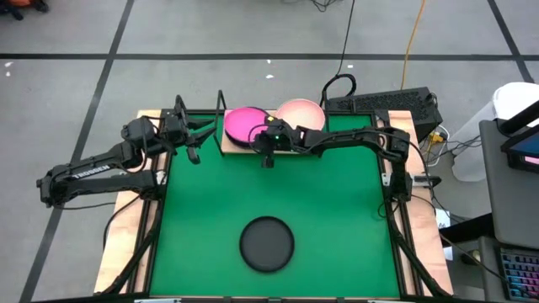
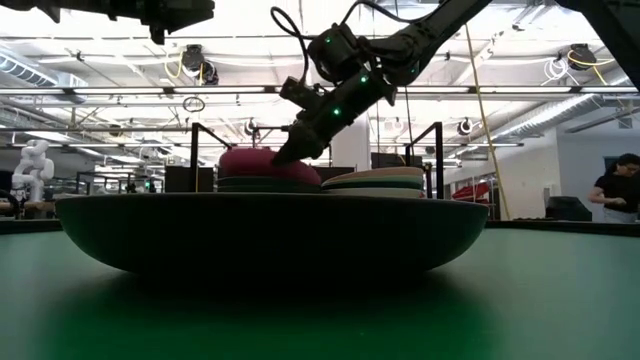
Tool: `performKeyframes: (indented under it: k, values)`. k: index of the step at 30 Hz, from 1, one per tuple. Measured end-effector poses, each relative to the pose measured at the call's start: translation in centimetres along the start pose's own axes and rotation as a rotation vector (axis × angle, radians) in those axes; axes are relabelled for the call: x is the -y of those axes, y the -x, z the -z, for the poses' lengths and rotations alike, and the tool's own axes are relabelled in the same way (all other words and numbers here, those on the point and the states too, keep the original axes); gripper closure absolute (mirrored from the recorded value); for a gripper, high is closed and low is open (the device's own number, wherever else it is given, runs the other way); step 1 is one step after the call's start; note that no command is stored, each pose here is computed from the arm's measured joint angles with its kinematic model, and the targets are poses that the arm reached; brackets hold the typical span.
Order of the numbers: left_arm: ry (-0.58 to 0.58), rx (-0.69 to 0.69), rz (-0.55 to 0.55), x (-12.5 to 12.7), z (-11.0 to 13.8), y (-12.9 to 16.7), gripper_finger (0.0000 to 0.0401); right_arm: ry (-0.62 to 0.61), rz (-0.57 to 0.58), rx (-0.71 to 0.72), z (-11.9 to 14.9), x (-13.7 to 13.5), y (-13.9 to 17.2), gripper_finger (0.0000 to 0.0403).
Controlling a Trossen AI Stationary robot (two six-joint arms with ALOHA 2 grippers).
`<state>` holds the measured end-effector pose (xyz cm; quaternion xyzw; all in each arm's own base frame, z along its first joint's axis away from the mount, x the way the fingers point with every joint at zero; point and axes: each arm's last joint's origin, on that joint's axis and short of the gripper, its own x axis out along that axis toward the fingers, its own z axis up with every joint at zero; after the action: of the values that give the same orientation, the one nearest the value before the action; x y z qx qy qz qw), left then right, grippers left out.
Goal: Place and stack plates onto a shelf
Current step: Stack the pink plate on top of the black plate, then stack the black plate on top of the pink plate
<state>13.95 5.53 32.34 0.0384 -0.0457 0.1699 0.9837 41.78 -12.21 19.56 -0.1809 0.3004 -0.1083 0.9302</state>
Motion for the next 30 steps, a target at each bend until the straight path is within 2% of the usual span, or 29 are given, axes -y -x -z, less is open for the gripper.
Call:
performKeyframes:
  k: [7, 12, 19, 25, 30]
  values:
    - [0.024, 0.0, 0.0, 0.0, 0.0, 0.0, 0.0277, -0.008, -0.005, -0.01, -0.1, 0.0, 0.3, 0.0303]
    - [0.039, -0.004, 0.005, 0.1, 0.0, 0.0, 0.0277, 0.016, -0.015, 0.011, -1.2, -0.3, 1.5, 0.0263]
    - [0.021, -0.115, 0.092, 1.0, 1.3, -0.5, 0.0277, 0.061, -0.028, 0.008, -2.9, -1.2, 3.8, 0.0229]
    - [0.021, -0.217, 0.21, 3.1, 2.7, -1.8, 0.0277, 0.039, -0.021, 0.003, -3.4, -1.1, 8.5, 0.0232]
    - [0.008, -0.346, 0.294, 5.0, 4.5, -2.8, 0.0277, -0.026, -0.034, 0.017, -0.8, -2.5, 13.2, 0.0237]
